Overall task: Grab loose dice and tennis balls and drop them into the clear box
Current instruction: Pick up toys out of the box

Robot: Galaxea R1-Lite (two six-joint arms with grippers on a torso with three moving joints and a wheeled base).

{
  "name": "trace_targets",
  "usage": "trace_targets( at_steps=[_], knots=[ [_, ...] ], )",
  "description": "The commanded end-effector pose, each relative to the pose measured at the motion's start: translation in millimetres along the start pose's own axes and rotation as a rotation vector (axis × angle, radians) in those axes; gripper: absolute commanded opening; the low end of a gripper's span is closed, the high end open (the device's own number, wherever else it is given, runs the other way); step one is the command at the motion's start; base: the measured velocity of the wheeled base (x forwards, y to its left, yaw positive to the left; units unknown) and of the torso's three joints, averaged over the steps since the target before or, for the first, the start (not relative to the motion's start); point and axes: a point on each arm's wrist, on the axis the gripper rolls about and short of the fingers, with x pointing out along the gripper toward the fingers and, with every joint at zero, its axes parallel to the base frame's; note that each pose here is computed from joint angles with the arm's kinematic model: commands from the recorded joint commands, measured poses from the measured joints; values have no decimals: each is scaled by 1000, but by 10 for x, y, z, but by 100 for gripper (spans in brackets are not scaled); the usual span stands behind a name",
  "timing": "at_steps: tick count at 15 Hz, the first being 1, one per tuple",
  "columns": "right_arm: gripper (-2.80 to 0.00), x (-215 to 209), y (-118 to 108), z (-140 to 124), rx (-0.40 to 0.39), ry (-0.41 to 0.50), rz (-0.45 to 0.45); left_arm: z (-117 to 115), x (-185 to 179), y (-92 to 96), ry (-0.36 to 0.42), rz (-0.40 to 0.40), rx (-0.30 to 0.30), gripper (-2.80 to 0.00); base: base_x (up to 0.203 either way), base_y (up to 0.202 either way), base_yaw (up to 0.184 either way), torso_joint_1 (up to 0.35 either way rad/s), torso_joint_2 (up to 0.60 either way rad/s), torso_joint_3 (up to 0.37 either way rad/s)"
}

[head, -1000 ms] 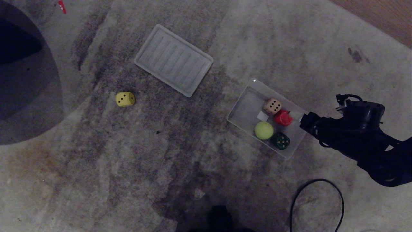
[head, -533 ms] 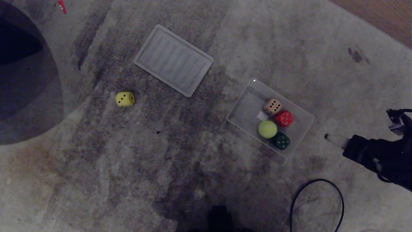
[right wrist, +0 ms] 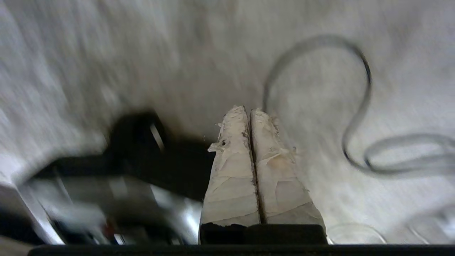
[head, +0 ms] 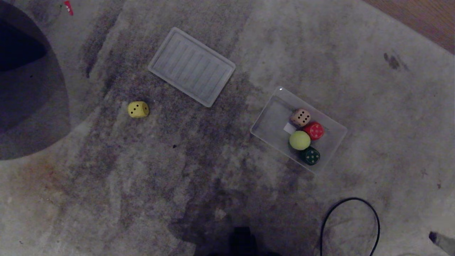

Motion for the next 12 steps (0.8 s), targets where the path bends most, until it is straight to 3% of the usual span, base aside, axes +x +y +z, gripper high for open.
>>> trace_targets(
  at_steps=[1, 4, 6, 8, 10, 12],
  knots=[
    [-280, -350, -43, -382, -32, -146, 22, -4, 2, 0, 2, 1, -2, -280, 0, 0, 0, 0, 0, 0],
    [-280, -463, -79, -623, -62, -260, 23, -4, 2, 0, 2, 1, 0, -280, 0, 0, 0, 0, 0, 0],
    [-280, -489, -92, -696, -126, -315, 7, -4, 1, 0, 1, 1, -2, -280, 0, 0, 0, 0, 0, 0],
    [-280, -446, -126, -702, -144, -358, -113, -4, 1, 0, 1, 1, -2, -280, 0, 0, 0, 0, 0, 0],
    [-280, -359, -140, -746, -153, -413, -89, -4, 2, 0, 2, 1, -1, -280, 0, 0, 0, 0, 0, 0],
    [-280, -366, -135, -741, -160, -407, -74, -4, 2, 0, 2, 1, -1, -280, 0, 0, 0, 0, 0, 0]
  ],
)
